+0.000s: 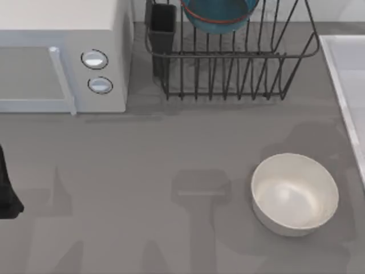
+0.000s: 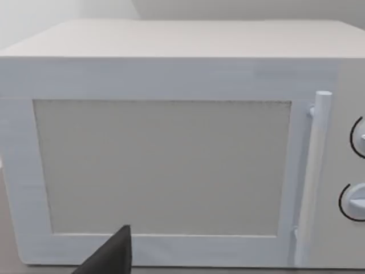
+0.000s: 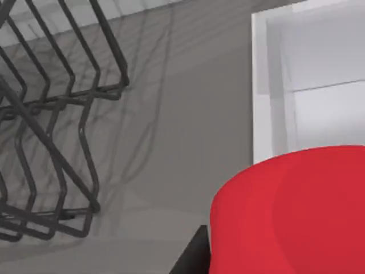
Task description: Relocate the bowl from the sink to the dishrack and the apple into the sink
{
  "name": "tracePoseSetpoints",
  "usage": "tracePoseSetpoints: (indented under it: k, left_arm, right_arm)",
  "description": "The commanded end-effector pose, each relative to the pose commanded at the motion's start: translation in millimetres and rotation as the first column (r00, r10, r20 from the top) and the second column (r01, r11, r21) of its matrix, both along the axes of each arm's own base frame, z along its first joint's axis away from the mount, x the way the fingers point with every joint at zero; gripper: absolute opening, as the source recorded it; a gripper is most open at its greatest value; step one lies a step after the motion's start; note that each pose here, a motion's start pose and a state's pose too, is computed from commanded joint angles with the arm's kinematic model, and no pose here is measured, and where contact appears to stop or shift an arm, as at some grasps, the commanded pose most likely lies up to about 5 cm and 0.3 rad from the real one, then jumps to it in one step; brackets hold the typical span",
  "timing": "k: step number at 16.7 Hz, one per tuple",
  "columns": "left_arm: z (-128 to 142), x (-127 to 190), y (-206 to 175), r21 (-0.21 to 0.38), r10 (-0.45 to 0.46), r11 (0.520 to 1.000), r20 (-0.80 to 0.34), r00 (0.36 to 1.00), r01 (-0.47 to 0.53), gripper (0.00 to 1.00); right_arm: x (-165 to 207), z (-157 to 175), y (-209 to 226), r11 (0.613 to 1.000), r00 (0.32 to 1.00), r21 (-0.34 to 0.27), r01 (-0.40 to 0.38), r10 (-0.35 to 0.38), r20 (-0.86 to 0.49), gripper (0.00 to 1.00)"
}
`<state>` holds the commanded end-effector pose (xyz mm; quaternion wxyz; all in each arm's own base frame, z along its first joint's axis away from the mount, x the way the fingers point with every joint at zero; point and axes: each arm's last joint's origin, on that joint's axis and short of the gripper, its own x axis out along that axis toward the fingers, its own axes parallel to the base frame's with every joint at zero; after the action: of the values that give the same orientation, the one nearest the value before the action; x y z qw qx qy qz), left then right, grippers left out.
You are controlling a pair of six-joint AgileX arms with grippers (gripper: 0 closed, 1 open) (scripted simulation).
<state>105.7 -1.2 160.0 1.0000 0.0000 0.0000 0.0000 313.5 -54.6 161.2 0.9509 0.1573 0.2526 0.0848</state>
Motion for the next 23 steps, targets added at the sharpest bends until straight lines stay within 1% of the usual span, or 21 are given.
tracePoseSetpoints:
  k: [2,5,7,9,15,17,19,23]
  left_arm:
    - [0.0,0.0,0.0,0.000,0.000,1.000,0.000,1.000,0.000,1.00]
    - [0.0,0.0,0.0,0.000,0.000,1.000,0.000,1.000,0.000,1.00]
    - [0.0,0.0,0.0,0.000,0.000,1.000,0.000,1.000,0.000,1.00]
    - [0.0,0.0,0.0,0.000,0.000,1.000,0.000,1.000,0.000,1.00]
    - [0.0,0.0,0.0,0.000,0.000,1.000,0.000,1.000,0.000,1.00]
    - [0.0,0.0,0.0,0.000,0.000,1.000,0.000,1.000,0.000,1.00]
    - [0.0,0.0,0.0,0.000,0.000,1.000,0.000,1.000,0.000,1.00]
    - [0.0,0.0,0.0,0.000,0.000,1.000,0.000,1.000,0.000,1.00]
  right_arm:
    - [-10.7,10.0,-27.2,0.996,0.986,-0.066,0.053,-0.042,0.164,0.00]
    - [-28.6,28.8,-59.1,0.974,0.927,-0.169,0.150,-0.080,0.366,0.00]
    - [-39.0,39.8,-73.1,0.953,0.887,-0.222,0.208,-0.088,0.453,0.00]
    - [-45.3,46.6,-80.6,0.937,0.861,-0.251,0.244,-0.090,0.500,0.00]
    - [-44.8,47.1,-81.5,0.935,0.859,-0.253,0.247,-0.090,0.505,0.00]
    - [-42.4,39.8,-83.6,0.935,0.860,-0.253,0.248,-0.092,0.502,0.00]
    - [-37.8,23.2,-86.9,0.936,0.863,-0.252,0.246,-0.093,0.497,0.00]
    - [-31.2,-26.0,-91.6,0.935,0.859,-0.257,0.245,-0.087,0.504,0.00]
